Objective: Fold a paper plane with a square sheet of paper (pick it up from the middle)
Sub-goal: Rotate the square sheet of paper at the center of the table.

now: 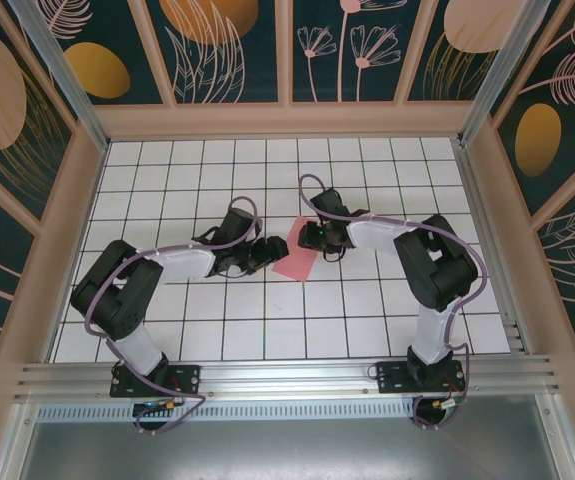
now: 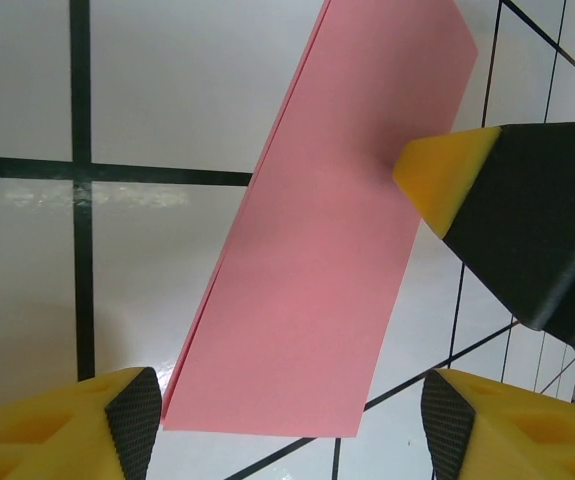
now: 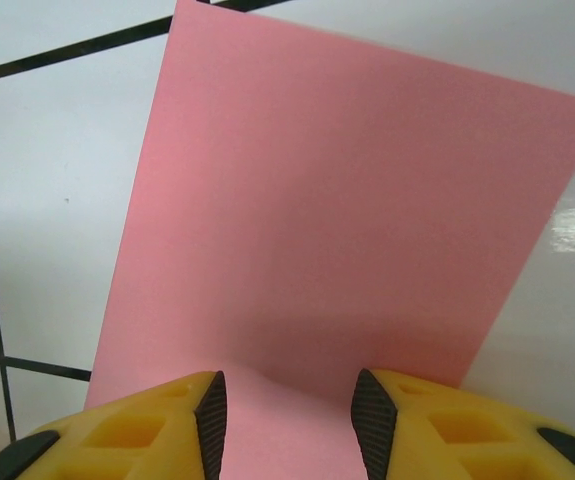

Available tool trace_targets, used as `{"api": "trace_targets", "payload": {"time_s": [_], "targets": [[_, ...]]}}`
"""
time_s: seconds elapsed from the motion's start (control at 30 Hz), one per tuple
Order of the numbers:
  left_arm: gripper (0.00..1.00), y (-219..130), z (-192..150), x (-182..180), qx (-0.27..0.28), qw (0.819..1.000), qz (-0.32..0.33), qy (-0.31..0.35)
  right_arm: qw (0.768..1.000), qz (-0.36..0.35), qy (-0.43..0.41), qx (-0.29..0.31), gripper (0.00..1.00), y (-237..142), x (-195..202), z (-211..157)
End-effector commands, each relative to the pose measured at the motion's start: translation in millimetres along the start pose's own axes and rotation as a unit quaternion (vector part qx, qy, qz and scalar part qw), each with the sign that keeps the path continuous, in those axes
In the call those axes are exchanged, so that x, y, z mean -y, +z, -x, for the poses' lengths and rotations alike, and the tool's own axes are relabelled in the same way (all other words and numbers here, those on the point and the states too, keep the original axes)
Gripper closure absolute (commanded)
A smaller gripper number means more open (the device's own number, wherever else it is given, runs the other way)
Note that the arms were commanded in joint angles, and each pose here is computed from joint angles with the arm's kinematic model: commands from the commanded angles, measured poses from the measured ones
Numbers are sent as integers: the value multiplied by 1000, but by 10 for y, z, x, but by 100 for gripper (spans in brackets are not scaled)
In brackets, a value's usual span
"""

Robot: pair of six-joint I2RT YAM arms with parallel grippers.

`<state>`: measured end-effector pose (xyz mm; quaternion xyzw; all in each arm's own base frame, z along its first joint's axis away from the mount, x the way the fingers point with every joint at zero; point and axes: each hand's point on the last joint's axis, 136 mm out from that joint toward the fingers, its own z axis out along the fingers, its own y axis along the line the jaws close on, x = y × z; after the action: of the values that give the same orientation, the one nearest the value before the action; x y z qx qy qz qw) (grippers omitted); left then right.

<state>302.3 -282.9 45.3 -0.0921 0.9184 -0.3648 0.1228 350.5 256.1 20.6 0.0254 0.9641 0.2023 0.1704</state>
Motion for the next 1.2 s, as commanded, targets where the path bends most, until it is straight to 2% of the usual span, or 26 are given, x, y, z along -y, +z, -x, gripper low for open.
{"api": "trace_targets", "payload": {"time_s": [0.0,0.23,0.6,1.17], "targets": [[28,86,-13,33,-11,1000,3,1,998,-31,7,-51,58,124,328,-305],[28,136,-56,-48,-18,1000,26,2,998,-25,9,-55,58,145,337,-337],[31,185,-170,107,-49,999,-8,23,998,-29,9,-57,59,167,360,-356],[39,145,-135,213,-39,998,-28,36,997,-32,12,-64,60,193,392,-397]]}}
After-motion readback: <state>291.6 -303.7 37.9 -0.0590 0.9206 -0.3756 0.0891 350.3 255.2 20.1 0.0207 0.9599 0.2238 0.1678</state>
